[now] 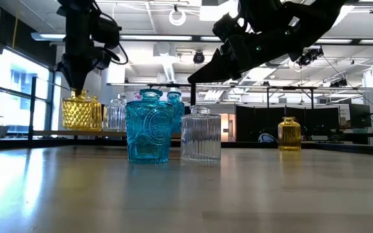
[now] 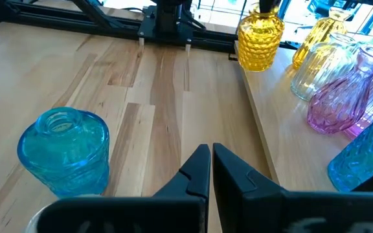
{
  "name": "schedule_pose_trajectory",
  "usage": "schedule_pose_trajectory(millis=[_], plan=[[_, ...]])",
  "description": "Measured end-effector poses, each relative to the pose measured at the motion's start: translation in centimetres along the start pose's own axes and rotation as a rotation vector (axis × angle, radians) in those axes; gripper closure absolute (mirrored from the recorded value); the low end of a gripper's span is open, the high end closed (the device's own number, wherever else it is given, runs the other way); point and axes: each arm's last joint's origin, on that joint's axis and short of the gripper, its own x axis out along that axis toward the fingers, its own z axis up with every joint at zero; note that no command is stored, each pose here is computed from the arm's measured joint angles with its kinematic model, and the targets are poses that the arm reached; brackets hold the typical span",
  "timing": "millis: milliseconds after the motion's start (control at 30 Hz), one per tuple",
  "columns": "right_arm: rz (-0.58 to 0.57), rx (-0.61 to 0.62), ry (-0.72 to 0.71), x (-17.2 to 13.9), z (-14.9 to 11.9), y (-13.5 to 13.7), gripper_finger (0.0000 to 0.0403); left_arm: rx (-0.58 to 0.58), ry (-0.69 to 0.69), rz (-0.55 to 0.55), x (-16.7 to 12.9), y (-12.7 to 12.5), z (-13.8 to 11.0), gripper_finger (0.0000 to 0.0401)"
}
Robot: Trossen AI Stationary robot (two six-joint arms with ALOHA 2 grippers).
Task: Sort vases onto shelf
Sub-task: Put the bottom yellow flower vase aligned with the other yellow flower vase on the shelf
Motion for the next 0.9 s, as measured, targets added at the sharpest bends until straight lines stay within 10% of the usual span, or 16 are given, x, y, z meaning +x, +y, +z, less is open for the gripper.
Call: schedule_pose_trajectory(millis=[900], plan=[[0.000,0.000,0.001,0.0,0.0,0.0,0.0403,0.015,-0.068,0.097,-1.9,1.9,1.4,0.0281]])
